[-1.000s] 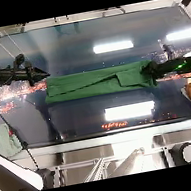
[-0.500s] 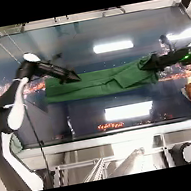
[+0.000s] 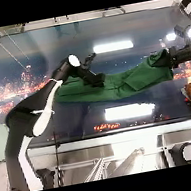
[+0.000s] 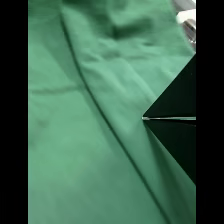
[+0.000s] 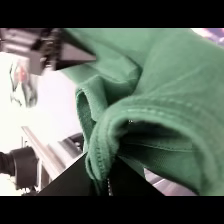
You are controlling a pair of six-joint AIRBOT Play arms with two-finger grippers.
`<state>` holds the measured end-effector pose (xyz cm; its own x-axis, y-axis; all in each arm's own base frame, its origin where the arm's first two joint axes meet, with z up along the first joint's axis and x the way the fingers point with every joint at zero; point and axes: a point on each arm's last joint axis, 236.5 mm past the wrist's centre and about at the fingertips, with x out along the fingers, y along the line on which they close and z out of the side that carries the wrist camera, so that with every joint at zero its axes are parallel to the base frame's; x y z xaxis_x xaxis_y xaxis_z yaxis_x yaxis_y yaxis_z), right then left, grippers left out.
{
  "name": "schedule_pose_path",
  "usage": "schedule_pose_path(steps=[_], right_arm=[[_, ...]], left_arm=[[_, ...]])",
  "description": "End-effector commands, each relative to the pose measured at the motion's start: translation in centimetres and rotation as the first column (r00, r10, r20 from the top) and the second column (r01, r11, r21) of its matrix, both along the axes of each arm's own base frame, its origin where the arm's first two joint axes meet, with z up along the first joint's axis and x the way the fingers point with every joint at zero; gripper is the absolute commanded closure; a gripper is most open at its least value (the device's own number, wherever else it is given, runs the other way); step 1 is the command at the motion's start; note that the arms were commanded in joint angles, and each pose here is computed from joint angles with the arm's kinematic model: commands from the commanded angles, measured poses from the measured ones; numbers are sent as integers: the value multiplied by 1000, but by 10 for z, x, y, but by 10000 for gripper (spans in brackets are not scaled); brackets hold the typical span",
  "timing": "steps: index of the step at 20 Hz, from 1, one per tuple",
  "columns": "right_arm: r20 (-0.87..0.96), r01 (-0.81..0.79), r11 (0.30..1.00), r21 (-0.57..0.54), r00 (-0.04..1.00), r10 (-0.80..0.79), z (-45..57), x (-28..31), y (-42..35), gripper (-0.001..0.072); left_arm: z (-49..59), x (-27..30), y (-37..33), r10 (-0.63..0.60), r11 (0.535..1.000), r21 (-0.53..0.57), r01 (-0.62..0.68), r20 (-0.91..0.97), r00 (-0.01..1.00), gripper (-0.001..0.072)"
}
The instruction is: Fold the shirts.
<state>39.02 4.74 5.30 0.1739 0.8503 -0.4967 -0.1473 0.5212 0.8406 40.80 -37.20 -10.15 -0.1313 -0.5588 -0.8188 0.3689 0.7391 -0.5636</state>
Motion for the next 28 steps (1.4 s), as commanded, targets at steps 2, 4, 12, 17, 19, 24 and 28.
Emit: schedule_pose_path(steps=[2,4,12,17,19,24,28], right_arm=[[28,-41,999,6,999,40,24,-14,0,683],[58,-17,1000,-13,998,18,38,-13,-9,683],[48,-41,998,-40,998,43,85,-7,27,683],[131,-164,982,-93,976,175,72,3,191,682],[161,-190,977,-100,966,204,50,3,257,681],[172,-252,965,-78,950,262,-43,-24,394,208],[230,-375,927,21,904,361,-7,-49,402,275]], left_arm=[[-10,-20,-39,-84,996,17,85,-45,995,706],[-8,-31,-51,-91,996,-23,90,-75,993,690],[193,-7,15,-130,889,-434,145,63,989,692],[290,13,149,24,903,-424,75,224,974,691],[307,8,183,76,907,-419,44,265,961,691],[298,-30,221,156,900,-434,-36,243,958,691],[313,-43,225,273,839,-539,-74,299,914,690]])
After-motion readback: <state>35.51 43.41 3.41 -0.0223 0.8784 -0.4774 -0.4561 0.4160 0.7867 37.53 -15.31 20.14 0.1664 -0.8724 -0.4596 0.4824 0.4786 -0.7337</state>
